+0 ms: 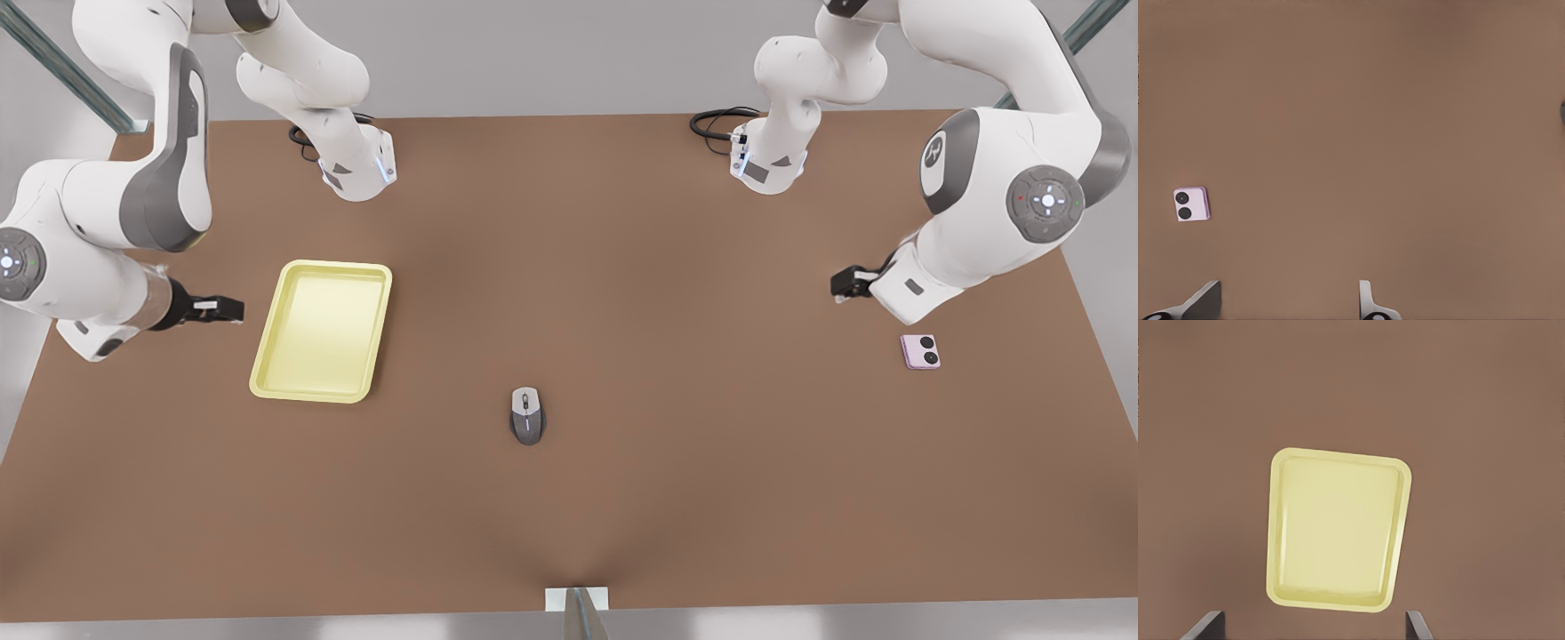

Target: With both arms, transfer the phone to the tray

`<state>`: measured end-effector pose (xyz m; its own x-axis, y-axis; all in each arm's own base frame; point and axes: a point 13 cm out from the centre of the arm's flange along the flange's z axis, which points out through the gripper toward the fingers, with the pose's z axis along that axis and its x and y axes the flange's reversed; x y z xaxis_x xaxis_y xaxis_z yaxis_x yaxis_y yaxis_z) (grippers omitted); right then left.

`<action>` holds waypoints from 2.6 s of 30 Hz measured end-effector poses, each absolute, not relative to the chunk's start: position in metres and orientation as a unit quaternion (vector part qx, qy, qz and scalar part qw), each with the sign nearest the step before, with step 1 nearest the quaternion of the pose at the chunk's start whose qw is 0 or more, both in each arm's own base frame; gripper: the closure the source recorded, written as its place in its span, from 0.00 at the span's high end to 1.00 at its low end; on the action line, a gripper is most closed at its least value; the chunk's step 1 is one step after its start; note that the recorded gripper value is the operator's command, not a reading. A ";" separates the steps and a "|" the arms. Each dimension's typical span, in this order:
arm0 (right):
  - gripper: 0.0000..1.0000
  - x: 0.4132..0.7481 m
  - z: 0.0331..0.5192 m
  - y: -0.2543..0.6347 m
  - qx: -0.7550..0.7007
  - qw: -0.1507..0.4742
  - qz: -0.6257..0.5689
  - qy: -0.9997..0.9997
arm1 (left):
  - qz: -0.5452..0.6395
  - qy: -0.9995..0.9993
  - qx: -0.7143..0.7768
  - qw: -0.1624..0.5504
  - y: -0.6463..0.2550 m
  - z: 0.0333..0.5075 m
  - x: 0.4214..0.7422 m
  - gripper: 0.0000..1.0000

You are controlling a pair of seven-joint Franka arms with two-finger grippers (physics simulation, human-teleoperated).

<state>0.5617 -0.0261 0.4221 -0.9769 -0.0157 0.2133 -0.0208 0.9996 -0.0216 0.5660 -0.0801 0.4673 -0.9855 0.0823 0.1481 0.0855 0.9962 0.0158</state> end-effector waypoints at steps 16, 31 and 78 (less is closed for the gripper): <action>1.00 0.580 0.423 -0.027 0.012 0.072 -0.003 -0.997 | 0.011 -0.976 0.168 0.141 0.233 0.119 0.508 1.00; 1.00 0.580 0.424 -0.031 0.012 0.071 -0.003 -0.997 | 0.003 -0.996 0.018 0.083 0.258 0.067 0.512 1.00; 1.00 0.577 0.421 -0.032 0.015 0.077 -0.005 -0.997 | -0.008 -0.997 0.016 0.075 0.264 0.029 0.518 0.80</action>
<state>0.5774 -0.0323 0.4212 -0.9877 -0.0299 0.1537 -0.0283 0.9995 0.0121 0.5183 0.2643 0.0295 -0.9882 -0.0334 0.1495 -0.0312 0.9994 0.0176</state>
